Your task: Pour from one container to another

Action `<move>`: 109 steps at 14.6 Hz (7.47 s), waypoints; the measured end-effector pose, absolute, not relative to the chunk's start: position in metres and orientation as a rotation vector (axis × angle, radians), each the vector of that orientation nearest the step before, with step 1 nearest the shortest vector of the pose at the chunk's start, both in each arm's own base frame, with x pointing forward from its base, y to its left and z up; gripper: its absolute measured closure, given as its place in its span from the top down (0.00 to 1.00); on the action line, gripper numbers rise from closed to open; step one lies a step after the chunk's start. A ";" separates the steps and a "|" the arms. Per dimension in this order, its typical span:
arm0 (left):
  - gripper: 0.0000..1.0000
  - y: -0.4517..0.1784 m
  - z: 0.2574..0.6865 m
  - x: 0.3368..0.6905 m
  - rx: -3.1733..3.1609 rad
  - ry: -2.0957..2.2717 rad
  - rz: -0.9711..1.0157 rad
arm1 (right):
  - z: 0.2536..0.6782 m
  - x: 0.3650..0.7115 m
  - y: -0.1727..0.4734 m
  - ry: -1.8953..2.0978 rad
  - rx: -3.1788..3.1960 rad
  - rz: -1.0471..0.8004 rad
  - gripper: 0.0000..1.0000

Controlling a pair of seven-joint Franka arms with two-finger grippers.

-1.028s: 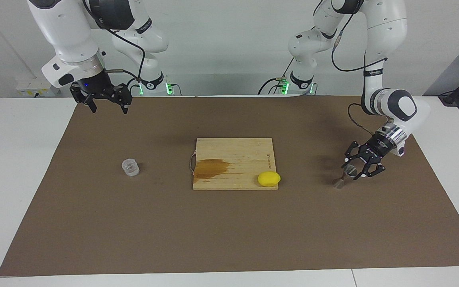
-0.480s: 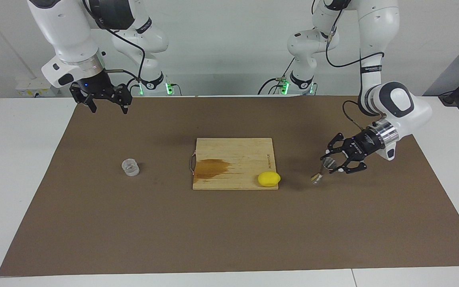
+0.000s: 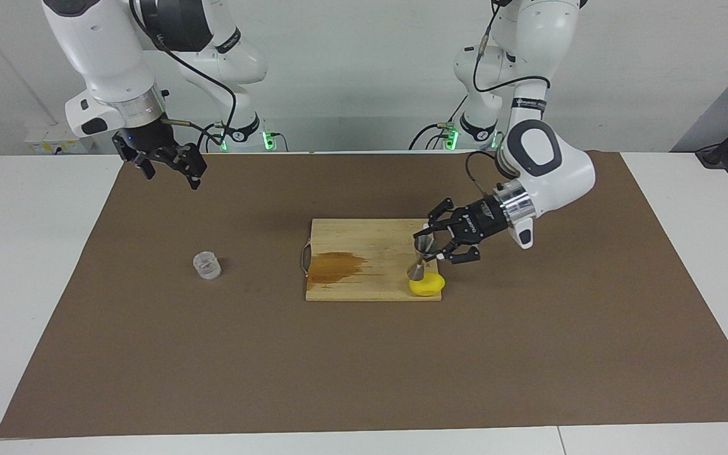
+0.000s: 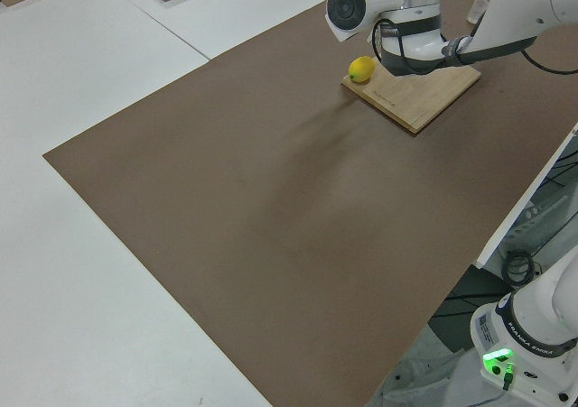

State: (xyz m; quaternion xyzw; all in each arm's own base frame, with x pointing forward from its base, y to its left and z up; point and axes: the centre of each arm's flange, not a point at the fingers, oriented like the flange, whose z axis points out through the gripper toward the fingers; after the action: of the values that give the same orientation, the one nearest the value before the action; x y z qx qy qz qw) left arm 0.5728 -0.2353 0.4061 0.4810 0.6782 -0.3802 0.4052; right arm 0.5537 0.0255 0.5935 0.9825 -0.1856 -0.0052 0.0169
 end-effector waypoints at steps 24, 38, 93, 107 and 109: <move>0.50 -0.376 0.339 0.506 1.117 1.875 -0.938 | 0.325 0.576 -0.104 -2.197 2.596 -0.706 1.00; 0.50 -0.376 0.330 0.506 1.117 1.895 -0.928 | 0.264 0.572 -0.113 -2.334 2.586 -0.878 1.00; 1.00 -0.021 0.658 0.513 3.090 -0.198 0.003 | 0.445 0.594 0.262 -1.905 2.636 -0.052 0.51; 1.00 -0.052 0.632 0.517 3.113 -0.293 -0.088 | 0.445 0.574 0.306 -1.574 2.673 0.311 0.51; 1.00 -0.055 0.624 0.515 3.113 -0.300 -0.105 | 0.446 0.573 0.308 -1.537 2.674 0.352 0.51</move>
State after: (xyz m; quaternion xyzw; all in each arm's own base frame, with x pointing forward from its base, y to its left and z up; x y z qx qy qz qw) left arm 0.5153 -0.0548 0.6242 0.9948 -0.0959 -0.0336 0.0061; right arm 0.5733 0.3083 0.4457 0.8612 -0.4951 0.1135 0.0185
